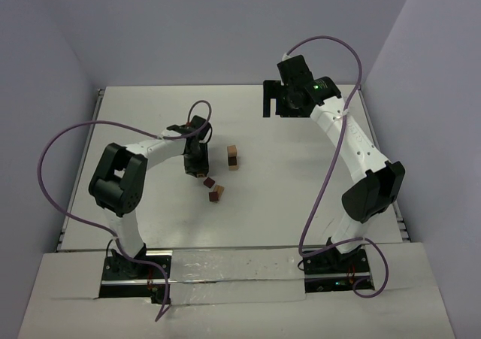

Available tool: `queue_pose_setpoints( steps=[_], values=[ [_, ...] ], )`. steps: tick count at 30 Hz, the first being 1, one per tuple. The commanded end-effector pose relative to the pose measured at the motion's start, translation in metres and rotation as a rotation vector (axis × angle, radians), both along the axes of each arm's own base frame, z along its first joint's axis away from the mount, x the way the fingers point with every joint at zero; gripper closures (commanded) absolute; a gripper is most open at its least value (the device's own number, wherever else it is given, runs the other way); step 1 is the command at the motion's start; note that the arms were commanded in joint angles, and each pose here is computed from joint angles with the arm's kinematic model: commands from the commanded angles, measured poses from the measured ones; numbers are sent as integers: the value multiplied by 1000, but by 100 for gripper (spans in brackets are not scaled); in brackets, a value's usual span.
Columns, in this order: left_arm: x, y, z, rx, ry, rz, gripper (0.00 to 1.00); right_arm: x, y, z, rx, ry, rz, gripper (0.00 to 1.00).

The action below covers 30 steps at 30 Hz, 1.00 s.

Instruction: Build the wood block tower

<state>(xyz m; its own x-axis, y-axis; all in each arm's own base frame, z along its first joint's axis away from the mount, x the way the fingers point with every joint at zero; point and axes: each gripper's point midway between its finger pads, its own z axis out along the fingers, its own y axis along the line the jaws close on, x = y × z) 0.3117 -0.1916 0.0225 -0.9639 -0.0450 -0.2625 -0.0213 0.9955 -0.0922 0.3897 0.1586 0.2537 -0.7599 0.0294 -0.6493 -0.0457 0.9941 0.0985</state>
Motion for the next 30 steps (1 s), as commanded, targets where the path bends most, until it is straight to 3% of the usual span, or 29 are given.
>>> queue_pose_setpoints(
  steps=[1,3,11,20,30],
  values=[
    [8,-4,39,-26,-113,-13,90,5,0,11,11,-37,2,0],
    [7,-7,53,-19,-155,-27,100,4,-1,13,11,-45,0,0],
    [-4,-62,110,-88,-202,-126,100,4,-4,21,12,-70,-12,0],
    [-21,-104,103,-99,-181,-193,100,-2,-11,27,-1,-95,-22,0],
    [-5,-117,89,-49,-167,-183,100,0,-9,25,2,-88,-20,0]
  ],
)
